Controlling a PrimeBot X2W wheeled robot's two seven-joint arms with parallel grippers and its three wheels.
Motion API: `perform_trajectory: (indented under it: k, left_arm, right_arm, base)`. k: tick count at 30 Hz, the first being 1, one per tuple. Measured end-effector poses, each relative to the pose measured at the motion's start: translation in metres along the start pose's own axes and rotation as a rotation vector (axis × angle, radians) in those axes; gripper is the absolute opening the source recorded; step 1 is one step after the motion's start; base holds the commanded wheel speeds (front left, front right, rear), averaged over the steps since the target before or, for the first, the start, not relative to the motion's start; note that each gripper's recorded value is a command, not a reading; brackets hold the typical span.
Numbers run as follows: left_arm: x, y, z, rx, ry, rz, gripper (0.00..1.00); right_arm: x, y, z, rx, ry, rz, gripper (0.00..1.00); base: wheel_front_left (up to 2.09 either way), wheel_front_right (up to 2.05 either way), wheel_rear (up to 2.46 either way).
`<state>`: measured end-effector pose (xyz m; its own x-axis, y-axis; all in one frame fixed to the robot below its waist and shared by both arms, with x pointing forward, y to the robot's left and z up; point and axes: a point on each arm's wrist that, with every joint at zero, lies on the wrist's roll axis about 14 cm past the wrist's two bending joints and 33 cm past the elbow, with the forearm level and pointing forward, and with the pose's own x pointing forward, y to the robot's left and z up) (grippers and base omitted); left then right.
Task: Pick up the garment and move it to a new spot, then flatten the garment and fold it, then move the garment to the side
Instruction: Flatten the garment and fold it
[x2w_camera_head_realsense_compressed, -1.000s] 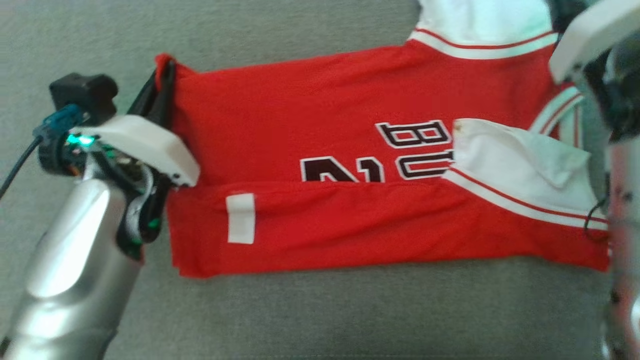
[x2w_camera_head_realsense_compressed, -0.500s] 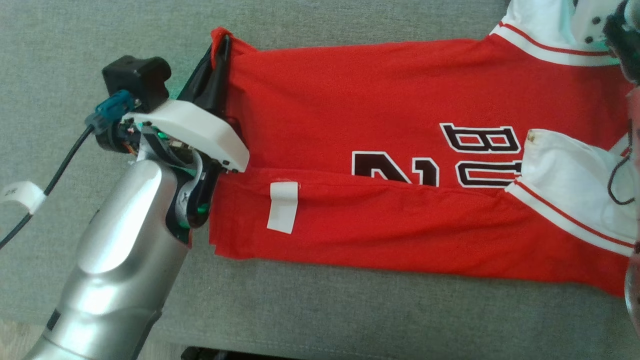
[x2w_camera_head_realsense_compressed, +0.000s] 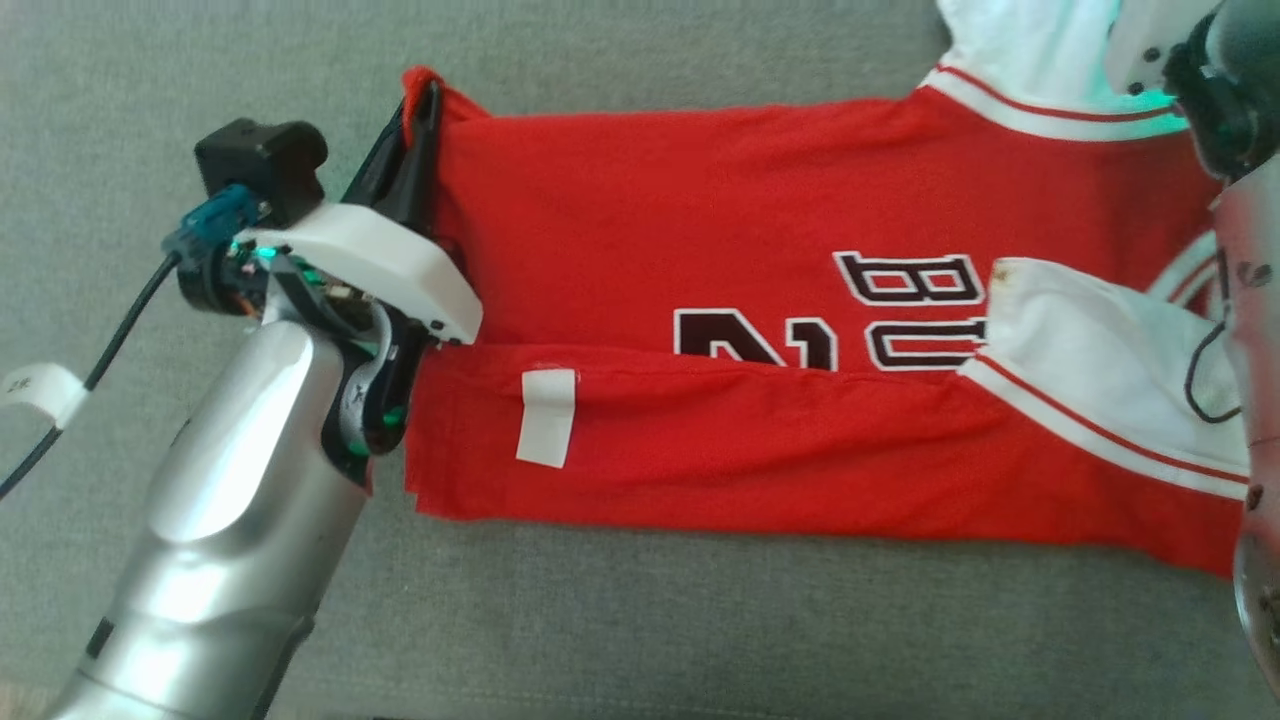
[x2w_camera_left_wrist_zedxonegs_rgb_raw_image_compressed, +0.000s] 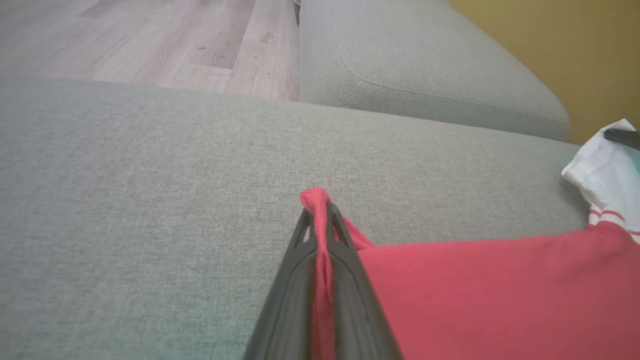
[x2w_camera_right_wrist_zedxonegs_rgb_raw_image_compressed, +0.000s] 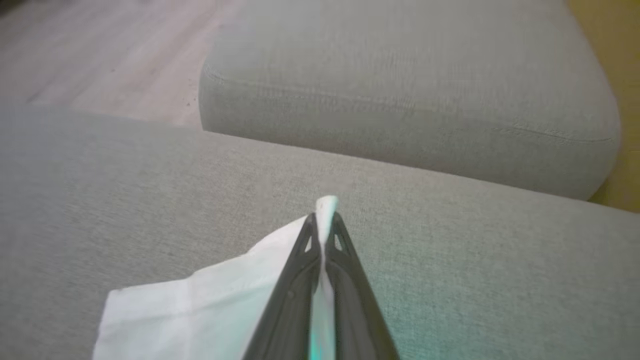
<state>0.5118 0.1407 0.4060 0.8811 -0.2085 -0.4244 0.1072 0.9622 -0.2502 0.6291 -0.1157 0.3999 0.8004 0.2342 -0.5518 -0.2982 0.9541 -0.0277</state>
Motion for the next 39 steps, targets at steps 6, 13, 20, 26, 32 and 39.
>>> perform_trajectory:
  k: [6,13,20,26,32,39]
  left_arm:
    - [-0.019,-0.003,0.007,-0.031,-0.026,0.012,0.0]
    - [-0.047,-0.009,0.007,-0.093,-0.057,0.02,0.0]
    - [-0.077,-0.032,0.017,-0.127,-0.155,-0.019,0.0]
    - [-0.098,-0.04,-0.008,-0.189,-0.165,-0.008,0.0]
    - [-0.106,-0.038,-0.037,-0.224,-0.131,0.025,0.0]
    - [-0.108,-0.037,-0.056,-0.244,-0.11,0.055,0.0]
  right_arm:
    - [-0.037,0.005,0.019,0.02,-0.1,0.021,0.0]
    - [-0.091,0.003,0.013,0.05,-0.193,0.023,0.0]
    - [-0.145,0.001,0.01,0.087,-0.319,0.005,0.0]
    - [-0.176,-0.003,-0.034,0.15,-0.314,-0.056,0.0]
    - [-0.19,0.015,-0.081,0.231,-0.25,-0.061,0.0]
    - [-0.201,0.017,-0.096,0.254,-0.257,-0.095,0.0]
  base:
    - [0.0,0.0,0.0]
    - [0.0,0.0,0.0]
    - [0.0,0.0,0.0]
    - [0.0,0.0,0.0]
    - [0.0,0.0,0.0]
    - [0.0,0.0,0.0]
